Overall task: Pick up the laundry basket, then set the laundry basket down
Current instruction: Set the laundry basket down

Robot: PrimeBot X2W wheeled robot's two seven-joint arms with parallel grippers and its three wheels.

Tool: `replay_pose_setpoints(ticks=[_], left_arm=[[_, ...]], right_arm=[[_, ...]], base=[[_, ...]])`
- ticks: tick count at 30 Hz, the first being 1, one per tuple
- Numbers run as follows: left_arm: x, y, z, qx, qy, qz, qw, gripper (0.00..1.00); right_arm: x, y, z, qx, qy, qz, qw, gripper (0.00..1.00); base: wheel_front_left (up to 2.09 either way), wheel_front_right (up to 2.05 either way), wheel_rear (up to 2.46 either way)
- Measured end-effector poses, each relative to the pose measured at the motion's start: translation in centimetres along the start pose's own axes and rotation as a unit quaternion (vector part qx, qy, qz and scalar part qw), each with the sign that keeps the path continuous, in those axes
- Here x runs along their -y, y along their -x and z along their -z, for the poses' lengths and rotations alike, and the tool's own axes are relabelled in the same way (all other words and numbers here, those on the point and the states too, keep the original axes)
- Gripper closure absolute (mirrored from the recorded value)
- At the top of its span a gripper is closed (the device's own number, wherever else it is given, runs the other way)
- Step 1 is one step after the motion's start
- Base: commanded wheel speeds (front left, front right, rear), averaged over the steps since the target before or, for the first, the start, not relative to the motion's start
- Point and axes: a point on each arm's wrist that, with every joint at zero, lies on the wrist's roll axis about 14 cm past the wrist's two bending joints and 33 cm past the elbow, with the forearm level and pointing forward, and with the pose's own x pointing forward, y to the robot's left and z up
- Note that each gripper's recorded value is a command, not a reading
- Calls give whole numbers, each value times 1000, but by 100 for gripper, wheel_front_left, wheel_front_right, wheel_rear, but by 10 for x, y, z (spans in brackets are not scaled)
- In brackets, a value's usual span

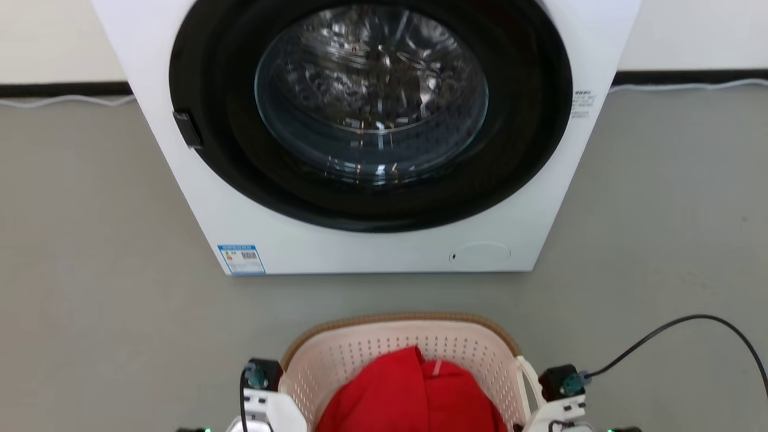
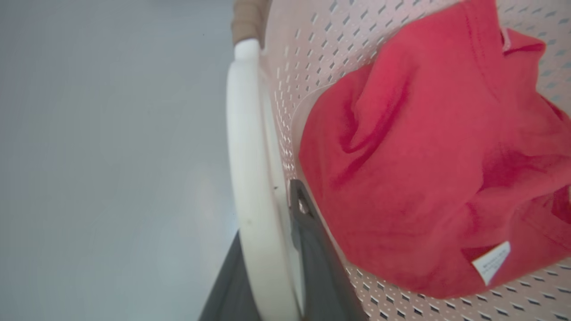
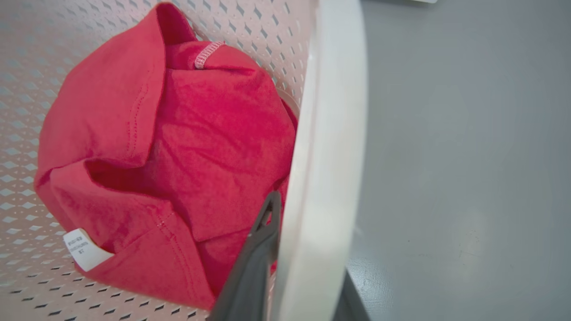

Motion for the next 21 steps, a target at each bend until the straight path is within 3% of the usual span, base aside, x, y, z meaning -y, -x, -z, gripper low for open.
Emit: replay_pose_setpoints(ticks=[21], left_arm=[[-43,-82,-56,33,14,-29,999,100]], right_arm=[[26,-84,-67,39,-17,-10,999,100]], base=[[0,0,0]])
